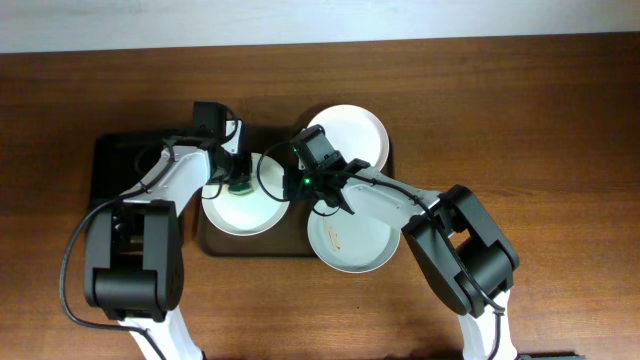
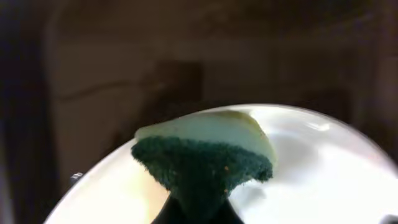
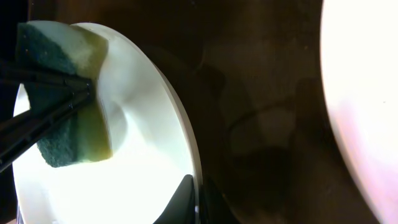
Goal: Clean dirty plates on tray and stack at the side
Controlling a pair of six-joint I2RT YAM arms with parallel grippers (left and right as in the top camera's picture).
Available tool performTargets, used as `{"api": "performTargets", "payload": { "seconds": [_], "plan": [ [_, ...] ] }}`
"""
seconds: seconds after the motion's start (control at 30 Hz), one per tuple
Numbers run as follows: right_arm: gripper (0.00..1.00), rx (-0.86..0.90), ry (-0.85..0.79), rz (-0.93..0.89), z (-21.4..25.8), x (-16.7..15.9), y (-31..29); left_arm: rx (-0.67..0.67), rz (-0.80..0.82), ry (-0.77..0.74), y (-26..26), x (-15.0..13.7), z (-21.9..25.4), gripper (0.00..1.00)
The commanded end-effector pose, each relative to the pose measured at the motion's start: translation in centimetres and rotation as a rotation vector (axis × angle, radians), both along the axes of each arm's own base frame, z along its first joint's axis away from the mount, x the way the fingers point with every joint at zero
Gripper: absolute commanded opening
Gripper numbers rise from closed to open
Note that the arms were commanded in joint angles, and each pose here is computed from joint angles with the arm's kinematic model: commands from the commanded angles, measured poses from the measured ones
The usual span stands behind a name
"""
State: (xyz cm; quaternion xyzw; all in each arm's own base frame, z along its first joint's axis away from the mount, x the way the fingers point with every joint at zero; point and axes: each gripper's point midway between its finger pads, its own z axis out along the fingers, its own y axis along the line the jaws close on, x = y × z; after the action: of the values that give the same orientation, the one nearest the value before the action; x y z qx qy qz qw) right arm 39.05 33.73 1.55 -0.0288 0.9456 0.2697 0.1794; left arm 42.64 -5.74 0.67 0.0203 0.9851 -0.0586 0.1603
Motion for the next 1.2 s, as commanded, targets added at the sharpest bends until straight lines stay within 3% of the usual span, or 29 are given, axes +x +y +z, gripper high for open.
{"api": "performTargets", "payload": {
  "seconds": [0.0, 0.03, 0.1, 0.23, 0.3, 0.4, 0.5, 0.63, 0.77, 0.87, 0.9, 0.93, 1.03, 1.17],
  "plan": [
    [0.06, 0.018, -0.001, 0.018, 0.2, 0.1, 0.6, 0.271, 0.149, 0.134, 5.2, -3.3, -2.2, 0.01],
    [0.06, 0.025, 0.000, 0.023, 0.3, 0.0, 0.7, 0.327, 0.207, 0.185, 6.4, -4.8, -2.2, 0.01],
    [0.06, 0.027, 0.001, 0.024, 0.3, 0.0, 0.7, 0.290, 0.197, 0.275, 5.7, -6.9, -2.5, 0.01],
    [0.06, 0.030, 0.002, 0.026, 0.3, 0.0, 0.8, -0.092, -0.082, 0.338, -2.0, -8.2, -2.4, 0.01],
    [0.05, 0.030, 0.002, 0.026, 0.3, 0.0, 0.8, -0.161, -0.124, 0.301, -3.9, -7.5, -2.1, 0.01],
    [0.06, 0.029, 0.003, 0.026, 0.3, 0.0, 0.8, -0.098, -0.111, 0.181, -3.0, -4.6, -2.1, 0.01],
    [0.05, 0.029, 0.003, 0.026, 0.3, 0.0, 0.8, 0.085, 0.096, 0.132, 1.9, -2.8, -2.1, 0.01],
    [0.05, 0.029, 0.003, 0.026, 0.3, 0.0, 0.8, 0.130, 0.155, 0.119, 4.5, -1.0, 0.9, 0.01],
    [0.06, 0.025, 0.009, 0.026, 0.2, -0.2, 0.7, 0.121, 0.167, 0.073, 4.8, 1.8, 7.3, 0.01],
    [0.46, 0.023, 0.011, 0.028, 0.2, -0.3, 0.7, 0.064, 0.148, 0.049, 3.8, 2.7, 12.1, 0.01],
    [0.47, 0.020, 0.015, 0.029, 0.1, -0.4, 0.7, 0.044, 0.141, 0.048, 3.3, 2.7, 12.5, 0.01],
    [0.43, 0.017, 0.021, 0.029, 0.0, -0.5, 0.6, 0.024, 0.133, 0.050, 2.9, 2.7, 12.5, 0.01],
    [0.04, 0.023, 0.037, 0.040, -0.1, -0.8, 0.7, 0.012, 0.129, 0.053, 2.7, 2.7, 12.5, 0.01],
    [0.04, 0.048, -0.019, 0.092, 3.2, -0.7, 1.2, 0.012, 0.131, 0.053, 2.8, 2.7, 12.4, 0.01]
  ]
}}
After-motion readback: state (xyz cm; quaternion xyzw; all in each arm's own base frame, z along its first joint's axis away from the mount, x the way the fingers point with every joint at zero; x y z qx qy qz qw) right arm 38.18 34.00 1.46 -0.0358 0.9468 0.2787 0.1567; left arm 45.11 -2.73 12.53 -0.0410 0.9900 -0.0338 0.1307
